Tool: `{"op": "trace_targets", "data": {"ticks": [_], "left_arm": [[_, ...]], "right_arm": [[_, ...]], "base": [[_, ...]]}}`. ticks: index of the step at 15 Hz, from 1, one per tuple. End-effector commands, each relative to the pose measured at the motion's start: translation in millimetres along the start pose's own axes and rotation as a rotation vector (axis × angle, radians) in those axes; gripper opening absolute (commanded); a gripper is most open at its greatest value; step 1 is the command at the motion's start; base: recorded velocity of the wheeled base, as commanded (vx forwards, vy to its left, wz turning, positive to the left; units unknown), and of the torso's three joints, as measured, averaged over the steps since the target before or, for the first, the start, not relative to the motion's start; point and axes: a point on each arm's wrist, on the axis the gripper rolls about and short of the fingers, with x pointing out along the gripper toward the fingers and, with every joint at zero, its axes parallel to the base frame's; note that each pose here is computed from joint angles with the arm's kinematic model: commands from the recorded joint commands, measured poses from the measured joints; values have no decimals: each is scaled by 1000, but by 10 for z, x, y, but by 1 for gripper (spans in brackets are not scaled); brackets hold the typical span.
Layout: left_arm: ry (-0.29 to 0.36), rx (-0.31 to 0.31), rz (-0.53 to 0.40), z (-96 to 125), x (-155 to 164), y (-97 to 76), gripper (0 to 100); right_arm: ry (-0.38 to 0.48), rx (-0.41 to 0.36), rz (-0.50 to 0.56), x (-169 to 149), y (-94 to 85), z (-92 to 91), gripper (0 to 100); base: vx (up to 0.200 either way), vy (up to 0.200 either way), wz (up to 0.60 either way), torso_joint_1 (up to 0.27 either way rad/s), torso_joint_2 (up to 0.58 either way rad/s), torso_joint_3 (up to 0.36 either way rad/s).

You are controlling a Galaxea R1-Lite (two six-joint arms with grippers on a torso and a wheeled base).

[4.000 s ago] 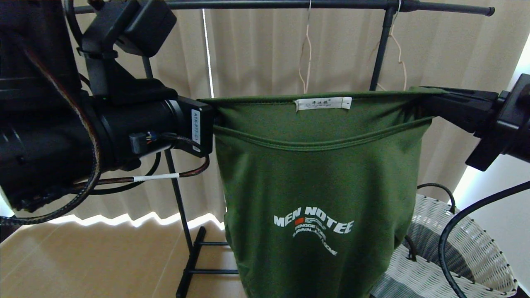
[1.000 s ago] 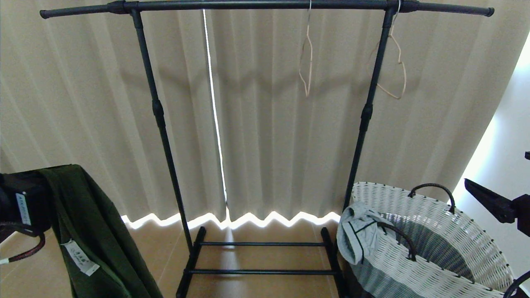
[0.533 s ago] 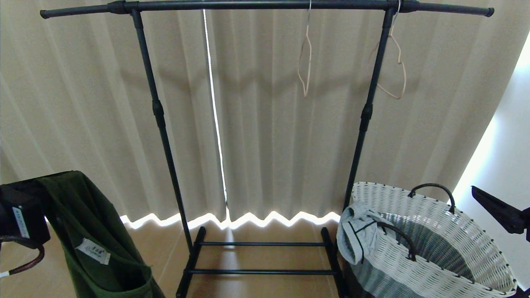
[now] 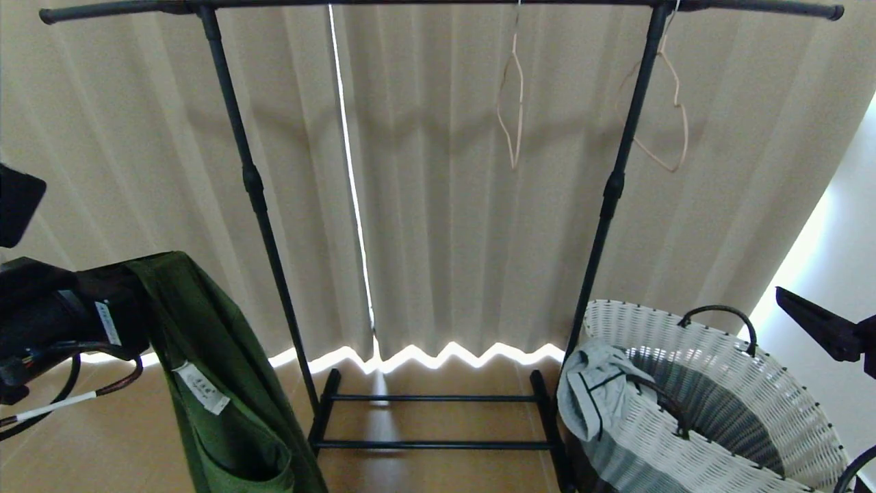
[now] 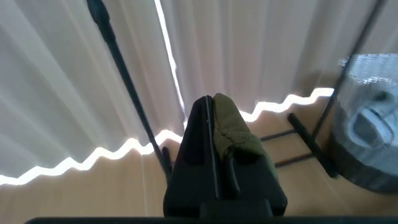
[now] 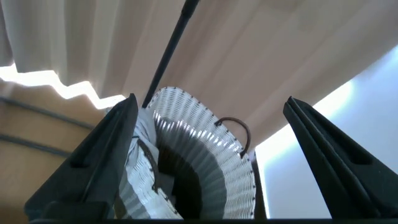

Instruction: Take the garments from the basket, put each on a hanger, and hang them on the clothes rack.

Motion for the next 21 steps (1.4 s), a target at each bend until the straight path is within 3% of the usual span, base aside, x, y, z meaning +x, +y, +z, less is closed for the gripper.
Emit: {"op": "trace_targets", "data": {"ticks": [1, 5, 10, 14, 17, 19, 21], "left_arm": [[80, -6, -9, -190, 133, -7, 0], [94, -12, -8, -294, 277, 49, 0], [97, -13, 8, -345, 219, 68, 0], [31, -1, 12, -286, 9, 50, 0], [-37, 4, -2, -235, -192, 24, 0], [-44, 7, -1, -218, -198, 26, 0], [-46, 5, 0, -208, -190, 28, 0]], "right_arm": [[5, -2, 3, 59, 1, 33, 100], [22, -6, 13, 162, 18, 53, 100], [12, -4, 7, 205, -3, 122, 100], [25, -6, 26, 251, 22, 100, 100], [11, -2, 60, 328, 33, 159, 100], [-3, 3, 115, 376, 58, 180, 100], [-2, 79, 163, 484, 95, 227, 100]], "base": [[0, 0, 0, 193, -701, -256], [0, 0, 0, 74, -557, -246], [0, 0, 0, 316, -473, -257], [0, 0, 0, 243, -492, -255], [0, 0, 0, 80, -172, -89], [0, 0, 0, 0, 0, 0], [0, 0, 0, 0, 0, 0]]}}
